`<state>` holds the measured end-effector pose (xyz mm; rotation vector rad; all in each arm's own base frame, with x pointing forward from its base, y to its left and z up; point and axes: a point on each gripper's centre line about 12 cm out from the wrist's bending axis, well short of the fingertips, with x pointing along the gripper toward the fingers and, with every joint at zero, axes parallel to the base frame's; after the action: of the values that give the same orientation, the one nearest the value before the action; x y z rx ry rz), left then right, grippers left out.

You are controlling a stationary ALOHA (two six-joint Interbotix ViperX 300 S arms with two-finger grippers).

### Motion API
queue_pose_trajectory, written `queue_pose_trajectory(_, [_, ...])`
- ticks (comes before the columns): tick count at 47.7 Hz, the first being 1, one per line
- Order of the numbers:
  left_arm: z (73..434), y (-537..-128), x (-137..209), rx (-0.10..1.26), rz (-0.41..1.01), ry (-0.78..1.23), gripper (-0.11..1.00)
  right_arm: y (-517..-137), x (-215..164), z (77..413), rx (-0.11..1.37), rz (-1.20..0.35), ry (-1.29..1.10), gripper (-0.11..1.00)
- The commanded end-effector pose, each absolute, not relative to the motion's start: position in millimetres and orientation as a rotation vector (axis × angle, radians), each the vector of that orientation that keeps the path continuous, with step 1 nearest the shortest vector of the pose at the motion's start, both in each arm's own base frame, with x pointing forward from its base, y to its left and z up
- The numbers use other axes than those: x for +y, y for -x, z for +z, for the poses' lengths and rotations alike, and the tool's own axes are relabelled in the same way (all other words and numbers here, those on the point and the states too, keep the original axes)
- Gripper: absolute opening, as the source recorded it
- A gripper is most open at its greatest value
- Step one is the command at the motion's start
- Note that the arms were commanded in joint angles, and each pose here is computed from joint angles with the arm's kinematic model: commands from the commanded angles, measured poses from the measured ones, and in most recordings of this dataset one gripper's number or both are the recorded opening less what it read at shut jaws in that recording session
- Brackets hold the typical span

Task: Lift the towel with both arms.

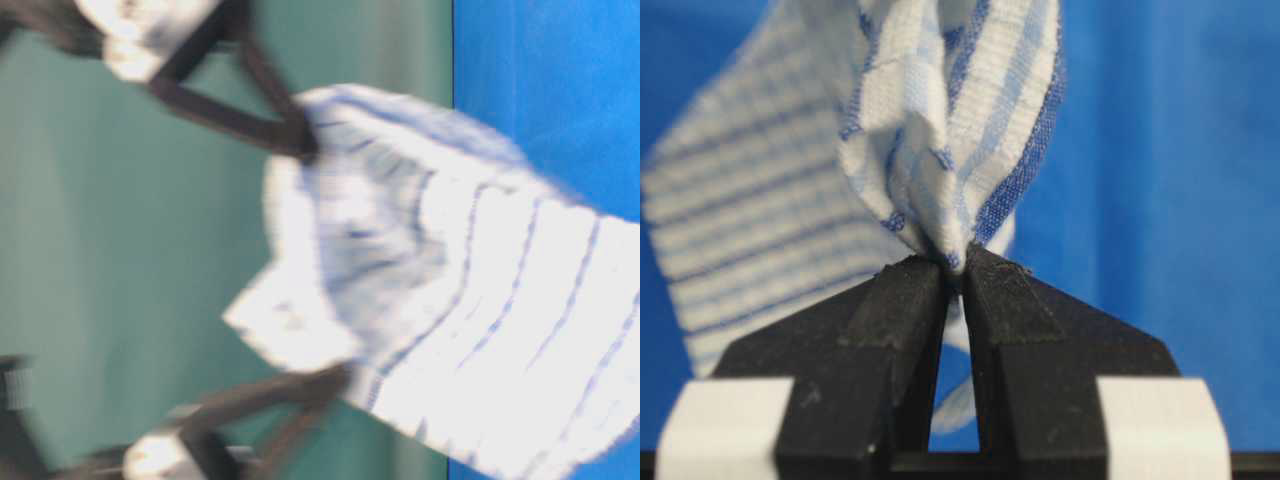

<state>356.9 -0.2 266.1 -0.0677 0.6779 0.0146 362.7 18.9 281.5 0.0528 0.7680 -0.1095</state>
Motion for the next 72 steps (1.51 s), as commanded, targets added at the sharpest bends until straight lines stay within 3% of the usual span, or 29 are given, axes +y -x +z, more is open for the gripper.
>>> queue_pose_trajectory(1, [313.8, -352.8, 2.7, 0.596, 0.017, 0.056, 0.04, -357.8, 15.4, 329.1, 0.688, -0.124, -0.045, 0.04])
queue_pose_trajectory(16, [413.2, -334.1, 12.2, 0.492, 0.039, 0.039, 0.04, -347.7, 8.8, 420.7, 0.575, -0.142, 0.024, 0.04])
queue_pose_trajectory(26, [462.6, -324.1, 13.1, 0.434, 0.043, 0.021, 0.04, -341.5, 6.9, 459.8, 0.535, -0.146, 0.05, 0.04])
queue_pose_trajectory(34, [476.7, -321.3, 12.9, 0.413, 0.035, -0.019, 0.04, -336.3, 7.4, 477.7, 0.522, -0.149, 0.054, 0.04])
queue_pose_trajectory(57, [472.4, -322.1, 10.8, 0.416, 0.022, -0.027, 0.05, -336.4, 6.0, 475.0, 0.544, -0.147, 0.085, 0.04])
queue_pose_trajectory(60, [473.3, -320.2, 10.2, 0.411, 0.022, -0.023, 0.14, -336.4, 6.0, 475.2, 0.543, -0.147, 0.084, 0.06])
queue_pose_trajectory(68, [473.2, -312.9, 8.9, 0.393, 0.02, -0.013, 0.65, -337.0, 4.6, 474.4, 0.544, -0.157, 0.088, 0.56])
queue_pose_trajectory(72, [475.2, -308.4, 8.8, 0.379, 0.02, -0.013, 0.86, -337.6, 3.8, 474.1, 0.544, -0.163, 0.091, 0.7])
